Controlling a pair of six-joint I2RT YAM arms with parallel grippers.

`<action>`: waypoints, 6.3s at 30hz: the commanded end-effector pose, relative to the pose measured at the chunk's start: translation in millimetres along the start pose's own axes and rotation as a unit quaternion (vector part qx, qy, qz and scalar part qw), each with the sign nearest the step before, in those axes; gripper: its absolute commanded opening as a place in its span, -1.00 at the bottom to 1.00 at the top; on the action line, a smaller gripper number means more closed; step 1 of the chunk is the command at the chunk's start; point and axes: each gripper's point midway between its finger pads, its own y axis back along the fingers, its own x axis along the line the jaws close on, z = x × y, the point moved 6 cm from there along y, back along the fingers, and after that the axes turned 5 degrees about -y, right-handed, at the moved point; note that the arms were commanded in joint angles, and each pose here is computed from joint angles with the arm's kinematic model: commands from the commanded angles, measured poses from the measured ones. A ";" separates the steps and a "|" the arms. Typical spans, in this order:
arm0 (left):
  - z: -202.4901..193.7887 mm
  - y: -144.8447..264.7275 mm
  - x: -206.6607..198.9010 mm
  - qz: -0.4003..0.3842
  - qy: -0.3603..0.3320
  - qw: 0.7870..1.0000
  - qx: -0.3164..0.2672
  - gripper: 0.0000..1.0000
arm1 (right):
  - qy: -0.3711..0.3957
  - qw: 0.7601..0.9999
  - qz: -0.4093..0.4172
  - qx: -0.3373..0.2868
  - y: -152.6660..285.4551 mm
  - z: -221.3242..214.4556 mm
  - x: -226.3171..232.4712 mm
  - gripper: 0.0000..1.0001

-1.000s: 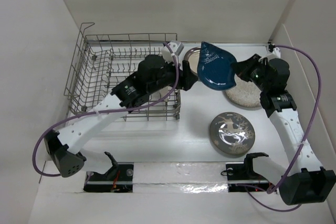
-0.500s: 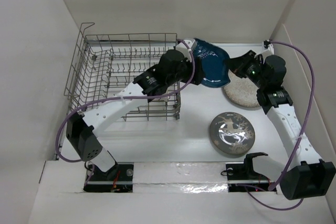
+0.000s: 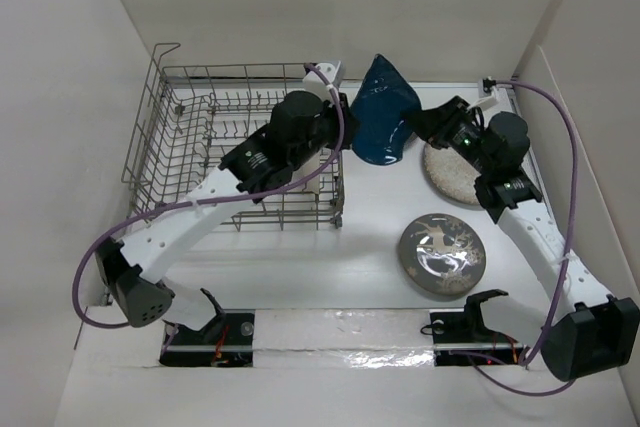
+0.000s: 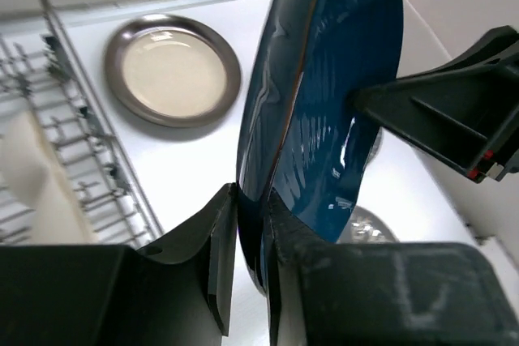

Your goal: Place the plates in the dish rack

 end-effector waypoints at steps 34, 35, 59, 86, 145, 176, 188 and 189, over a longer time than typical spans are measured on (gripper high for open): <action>91.4 128.0 115.4 0.435 -0.134 0.890 -0.013 -1.00 | 0.066 0.995 0.038 0.066 -4.4 -43.3 4.5 0.39; 85.7 121.5 118.9 0.451 -0.141 0.881 -0.004 -1.00 | 0.070 0.995 0.035 0.068 -3.1 -44.4 2.8 0.38; -18.6 29.4 130.0 0.446 -0.173 0.864 0.156 -1.00 | 0.068 0.995 0.007 0.073 7.8 -57.8 -21.9 0.36; -93.2 2.9 135.5 0.457 -0.190 0.840 0.225 -0.98 | 0.062 0.995 -0.012 0.078 11.9 -64.4 -37.8 0.35; -5.5 136.2 73.1 0.066 -0.025 0.991 -0.110 -0.30 | -0.285 0.848 -0.430 -0.126 -131.8 -111.6 -266.4 0.02; 21.6 105.5 40.3 -0.012 0.009 0.996 -0.085 0.15 | -0.100 0.955 -0.119 -0.254 -28.3 47.4 -85.1 -1.00; 49.7 44.9 29.4 0.005 -0.011 0.998 -0.063 0.39 | -0.076 0.985 0.119 -0.099 7.3 35.4 19.7 -1.00; 51.6 41.3 30.2 0.012 -0.013 0.998 -0.064 0.40 | -0.081 0.985 0.137 -0.069 5.9 27.0 23.0 -1.00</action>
